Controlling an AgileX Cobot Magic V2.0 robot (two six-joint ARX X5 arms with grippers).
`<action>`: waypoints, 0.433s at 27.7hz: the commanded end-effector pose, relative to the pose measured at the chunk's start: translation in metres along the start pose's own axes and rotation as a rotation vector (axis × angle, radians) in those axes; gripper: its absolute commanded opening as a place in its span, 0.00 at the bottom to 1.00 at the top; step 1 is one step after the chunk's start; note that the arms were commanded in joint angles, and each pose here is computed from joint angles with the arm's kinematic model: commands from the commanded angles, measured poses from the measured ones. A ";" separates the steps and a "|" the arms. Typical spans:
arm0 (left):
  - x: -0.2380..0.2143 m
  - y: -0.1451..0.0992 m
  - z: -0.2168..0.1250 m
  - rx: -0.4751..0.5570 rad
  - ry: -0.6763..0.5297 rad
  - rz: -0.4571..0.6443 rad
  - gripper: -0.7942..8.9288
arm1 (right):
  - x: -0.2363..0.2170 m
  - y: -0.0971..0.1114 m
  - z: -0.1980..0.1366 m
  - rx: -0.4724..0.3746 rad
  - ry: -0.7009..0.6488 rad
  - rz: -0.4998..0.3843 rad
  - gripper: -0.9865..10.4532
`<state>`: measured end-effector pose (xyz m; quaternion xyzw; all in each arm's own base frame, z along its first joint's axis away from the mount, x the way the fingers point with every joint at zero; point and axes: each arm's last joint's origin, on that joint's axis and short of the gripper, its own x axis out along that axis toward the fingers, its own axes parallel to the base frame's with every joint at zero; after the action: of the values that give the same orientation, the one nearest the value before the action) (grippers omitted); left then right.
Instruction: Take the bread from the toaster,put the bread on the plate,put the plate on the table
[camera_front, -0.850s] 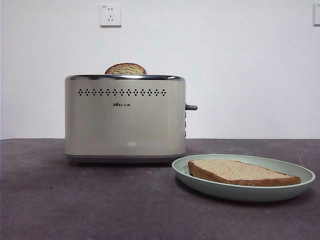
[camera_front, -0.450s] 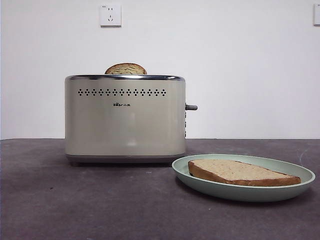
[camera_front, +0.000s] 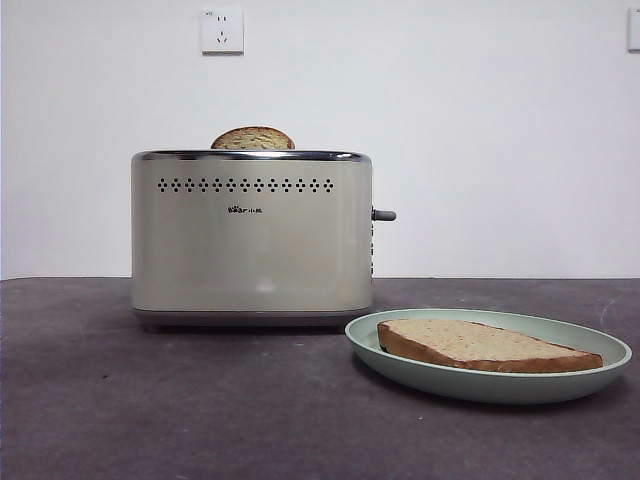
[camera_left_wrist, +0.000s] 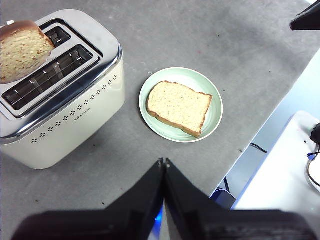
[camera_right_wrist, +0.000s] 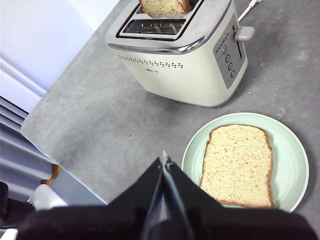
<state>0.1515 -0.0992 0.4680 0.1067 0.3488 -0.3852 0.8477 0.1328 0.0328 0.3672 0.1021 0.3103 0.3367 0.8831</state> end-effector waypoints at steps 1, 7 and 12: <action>-0.006 0.000 0.000 0.022 -0.044 0.014 0.08 | 0.000 0.000 0.000 -0.009 -0.001 0.000 0.09; -0.018 0.009 0.015 0.087 -0.256 0.057 0.08 | 0.000 0.000 0.000 -0.009 -0.001 0.000 0.09; -0.023 0.013 0.024 0.117 -0.370 0.032 0.08 | 0.000 0.000 0.000 -0.009 -0.001 0.000 0.09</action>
<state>0.1621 -0.0885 0.4997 0.0839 0.1716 -0.4004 0.8962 0.1327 0.0329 0.3672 0.1021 0.3103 0.3369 0.8831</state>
